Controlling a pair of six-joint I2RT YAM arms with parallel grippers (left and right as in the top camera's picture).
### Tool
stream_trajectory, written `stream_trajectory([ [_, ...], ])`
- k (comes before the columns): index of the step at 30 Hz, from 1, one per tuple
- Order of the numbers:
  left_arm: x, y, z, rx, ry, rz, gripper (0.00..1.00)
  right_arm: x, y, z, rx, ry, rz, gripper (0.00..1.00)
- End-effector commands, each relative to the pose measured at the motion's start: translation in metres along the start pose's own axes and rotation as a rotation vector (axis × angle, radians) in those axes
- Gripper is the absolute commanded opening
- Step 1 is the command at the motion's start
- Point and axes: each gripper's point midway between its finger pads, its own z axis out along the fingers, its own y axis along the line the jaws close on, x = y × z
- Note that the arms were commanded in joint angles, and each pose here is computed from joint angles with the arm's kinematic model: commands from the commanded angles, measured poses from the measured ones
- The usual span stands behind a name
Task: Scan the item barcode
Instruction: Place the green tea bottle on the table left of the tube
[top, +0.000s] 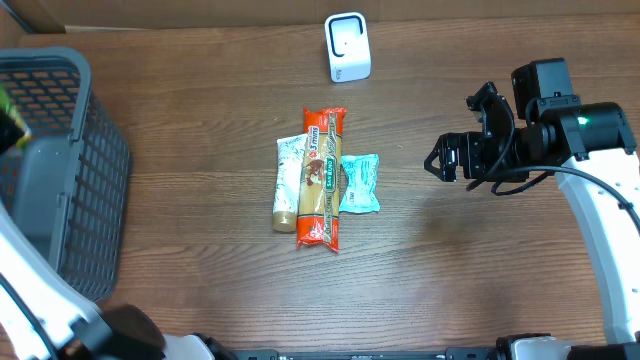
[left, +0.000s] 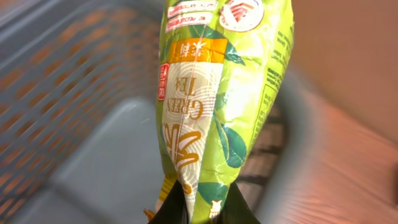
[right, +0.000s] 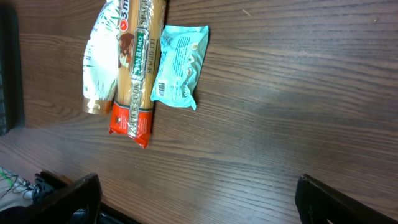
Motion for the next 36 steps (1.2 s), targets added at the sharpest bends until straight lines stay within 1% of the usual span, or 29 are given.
stream_trajectory([
  [1, -0.007, -0.073, -0.063, 0.150, -0.085, 0.088, 0.04, -0.005, 0.004, -0.005, -0.002, -0.024, -0.025, 1.00],
  [3, 0.013, -0.097, -0.075, 0.193, -0.037, 0.128, 0.04, -0.006, 0.004, -0.005, -0.002, -0.028, -0.027, 1.00],
  [5, 0.038, -0.122, -0.078, 0.243, 0.047, 0.166, 0.04, -0.007, 0.004, -0.005, -0.002, -0.031, -0.028, 1.00],
  [8, 0.085, -0.157, -0.069, 0.308, 0.208, 0.228, 0.04, -0.008, 0.004, -0.005, -0.002, -0.034, -0.029, 1.00],
  [10, 0.114, -0.171, -0.058, 0.331, 0.304, 0.260, 0.04, -0.008, 0.004, -0.005, -0.002, -0.034, -0.029, 1.00],
  [14, 0.174, -0.180, -0.028, 0.313, 0.500, 0.228, 0.04, -0.005, 0.004, -0.005, -0.002, -0.025, -0.025, 1.00],
  [19, 0.245, -0.175, 0.011, 0.286, 0.647, 0.239, 0.04, -0.003, 0.004, -0.005, -0.001, -0.018, -0.022, 1.00],
  [23, 0.295, -0.172, 0.038, 0.295, 0.696, 0.266, 0.04, -0.005, 0.004, -0.005, -0.002, -0.025, -0.025, 1.00],
  [27, 0.337, -0.175, 0.057, 0.324, 0.698, 0.310, 0.04, -0.006, 0.004, -0.005, -0.002, -0.027, -0.026, 1.00],
  [30, 0.350, -0.182, 0.063, 0.351, 0.677, 0.327, 0.04, -0.006, 0.004, -0.005, -0.002, -0.027, -0.022, 1.00],
  [33, 0.355, -0.187, 0.064, 0.360, 0.668, 0.324, 0.04, -0.005, 0.004, -0.005, -0.002, -0.026, -0.022, 1.00],
  [36, 0.351, -0.193, 0.066, 0.373, 0.644, 0.324, 0.10, -0.005, 0.004, -0.005, -0.003, -0.025, -0.020, 1.00],
])
